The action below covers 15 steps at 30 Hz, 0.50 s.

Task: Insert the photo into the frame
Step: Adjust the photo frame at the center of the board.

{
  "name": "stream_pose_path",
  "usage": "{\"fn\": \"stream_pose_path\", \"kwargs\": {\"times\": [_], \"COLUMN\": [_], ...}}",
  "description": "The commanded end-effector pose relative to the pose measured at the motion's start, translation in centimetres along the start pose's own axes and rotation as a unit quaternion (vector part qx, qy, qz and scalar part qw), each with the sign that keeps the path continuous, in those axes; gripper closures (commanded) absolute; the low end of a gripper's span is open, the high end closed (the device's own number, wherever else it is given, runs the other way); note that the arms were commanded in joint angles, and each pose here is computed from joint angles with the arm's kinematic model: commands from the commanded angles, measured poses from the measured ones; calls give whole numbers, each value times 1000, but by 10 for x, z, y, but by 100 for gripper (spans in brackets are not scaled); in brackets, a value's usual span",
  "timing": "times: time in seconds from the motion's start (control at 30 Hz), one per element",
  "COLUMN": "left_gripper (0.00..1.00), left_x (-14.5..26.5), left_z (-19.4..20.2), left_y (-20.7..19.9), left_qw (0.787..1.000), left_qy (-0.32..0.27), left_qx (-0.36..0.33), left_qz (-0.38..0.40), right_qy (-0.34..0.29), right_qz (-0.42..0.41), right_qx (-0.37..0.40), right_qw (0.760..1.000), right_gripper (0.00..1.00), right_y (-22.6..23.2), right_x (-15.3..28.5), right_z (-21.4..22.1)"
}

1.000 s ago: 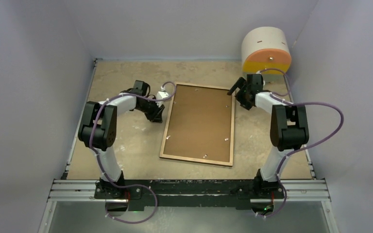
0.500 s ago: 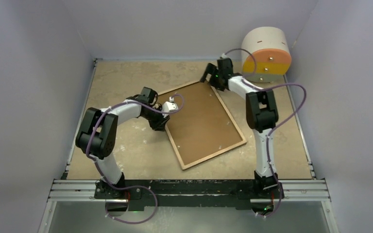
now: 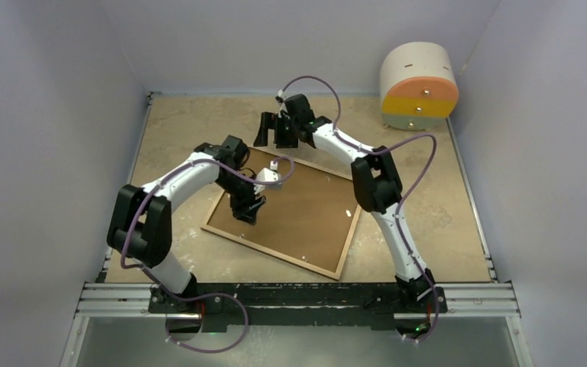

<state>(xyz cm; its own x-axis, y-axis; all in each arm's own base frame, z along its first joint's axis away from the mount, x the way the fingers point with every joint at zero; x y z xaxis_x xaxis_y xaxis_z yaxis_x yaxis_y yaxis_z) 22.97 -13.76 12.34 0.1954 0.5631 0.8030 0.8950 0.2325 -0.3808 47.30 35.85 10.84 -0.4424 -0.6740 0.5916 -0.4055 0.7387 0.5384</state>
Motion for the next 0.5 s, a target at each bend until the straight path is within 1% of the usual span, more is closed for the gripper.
{"fn": "stream_pose_path", "kwargs": {"times": [0.0,0.07,0.13,0.2,0.23,0.33,0.4,0.47], "left_gripper": [45,45,46,47,48,52,55,57], "left_x": [43,61,83,104,114,133,137,135], "left_z": [-18,-18,-13,-2,10,47,74,96], "left_y": [2,8,28,54,70,114,137,152], "left_qw": [996,996,995,991,986,968,957,948], "left_qy": [-26,-35,-54,-63,-67,-63,-61,-57], "left_qx": [-77,-69,-47,-17,11,86,138,171], "left_qz": [-30,-40,-74,-121,-151,-227,-249,-262], "right_qy": [-77,-101,-100,-89,-69,-35,-28,-34], "right_qz": [-20,-9,15,48,72,138,174,206], "right_qx": [54,76,81,67,51,-9,-45,-69], "right_qw": [995,992,992,993,994,990,983,976], "right_gripper": [1,1,1,1,1,1,1,1], "right_y": [28,31,27,18,8,-21,-40,-55], "right_x": [82,108,126,145,152,185,209,234], "right_z": [-53,-65,-69,-65,-52,-10,26,61]}}
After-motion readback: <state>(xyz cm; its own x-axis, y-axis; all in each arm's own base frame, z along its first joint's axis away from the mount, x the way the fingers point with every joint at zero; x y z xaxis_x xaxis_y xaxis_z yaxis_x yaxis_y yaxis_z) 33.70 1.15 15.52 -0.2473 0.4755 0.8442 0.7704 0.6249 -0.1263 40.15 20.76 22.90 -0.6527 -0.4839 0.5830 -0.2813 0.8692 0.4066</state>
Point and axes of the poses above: each gripper's point midway between its finger pads, its own x axis back along the fingers, its own y axis along the line the jaws close on, z = x × y, the point moved 7 cm from there along x, back along the fingers, and after that the axes turned 5 degrees about x, right-handed, at the moved point
